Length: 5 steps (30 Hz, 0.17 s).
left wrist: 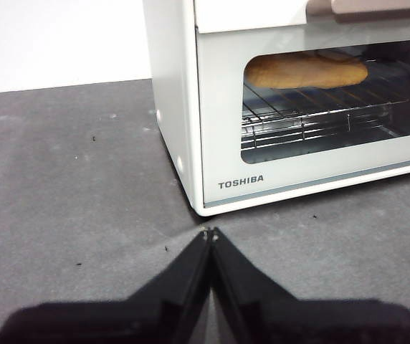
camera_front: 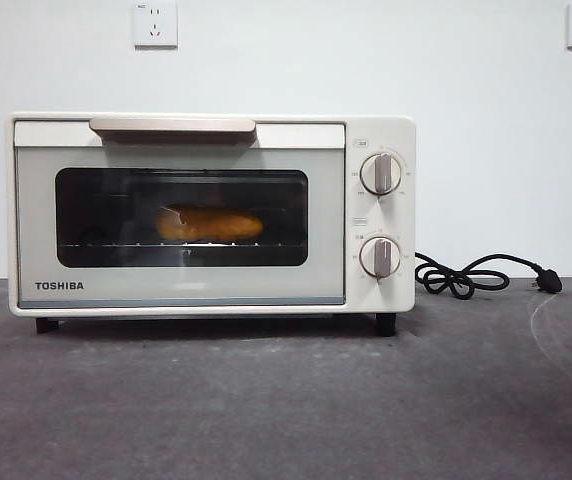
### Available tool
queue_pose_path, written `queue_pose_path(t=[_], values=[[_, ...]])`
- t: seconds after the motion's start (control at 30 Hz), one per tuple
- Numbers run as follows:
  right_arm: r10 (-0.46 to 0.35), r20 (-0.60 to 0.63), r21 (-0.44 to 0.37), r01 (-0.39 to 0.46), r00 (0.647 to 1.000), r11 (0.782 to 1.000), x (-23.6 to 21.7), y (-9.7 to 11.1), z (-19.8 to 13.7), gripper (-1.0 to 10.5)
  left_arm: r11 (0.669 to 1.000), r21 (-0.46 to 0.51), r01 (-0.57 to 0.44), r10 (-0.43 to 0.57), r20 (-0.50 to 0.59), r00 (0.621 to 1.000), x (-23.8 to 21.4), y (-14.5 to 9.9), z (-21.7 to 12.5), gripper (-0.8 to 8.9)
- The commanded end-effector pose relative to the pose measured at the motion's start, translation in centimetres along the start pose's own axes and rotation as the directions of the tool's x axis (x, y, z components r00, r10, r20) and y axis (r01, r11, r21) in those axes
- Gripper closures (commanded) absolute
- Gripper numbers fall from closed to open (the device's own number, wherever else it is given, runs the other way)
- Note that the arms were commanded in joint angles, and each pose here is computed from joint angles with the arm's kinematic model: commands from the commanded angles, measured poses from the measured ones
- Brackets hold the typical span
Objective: Take the corn from the table,put the corn in the oven
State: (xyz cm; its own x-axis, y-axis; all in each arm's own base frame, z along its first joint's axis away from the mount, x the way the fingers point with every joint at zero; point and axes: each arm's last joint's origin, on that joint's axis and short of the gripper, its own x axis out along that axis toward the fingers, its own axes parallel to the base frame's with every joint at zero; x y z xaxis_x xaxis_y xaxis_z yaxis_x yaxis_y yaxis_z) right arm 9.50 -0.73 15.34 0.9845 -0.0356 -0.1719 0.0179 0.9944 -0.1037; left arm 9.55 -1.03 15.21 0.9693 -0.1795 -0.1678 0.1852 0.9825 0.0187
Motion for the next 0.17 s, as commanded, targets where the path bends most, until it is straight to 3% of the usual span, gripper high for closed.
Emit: queue_pose_path(t=[0.03,0.17], values=[[-0.002,-0.003,0.011,0.002,1.0,1.0,0.1,0.01,-0.26,9.5,1.0,0.012,-0.002,0.002,-0.003,1.0,0.06,0.0,-0.17,8.17],[-0.002,-0.003,0.011,0.002,1.0,1.0,0.1,0.01,-0.26,9.5,1.0,0.012,-0.002,0.002,-0.003,1.0,0.06,0.0,-0.17,8.17]])
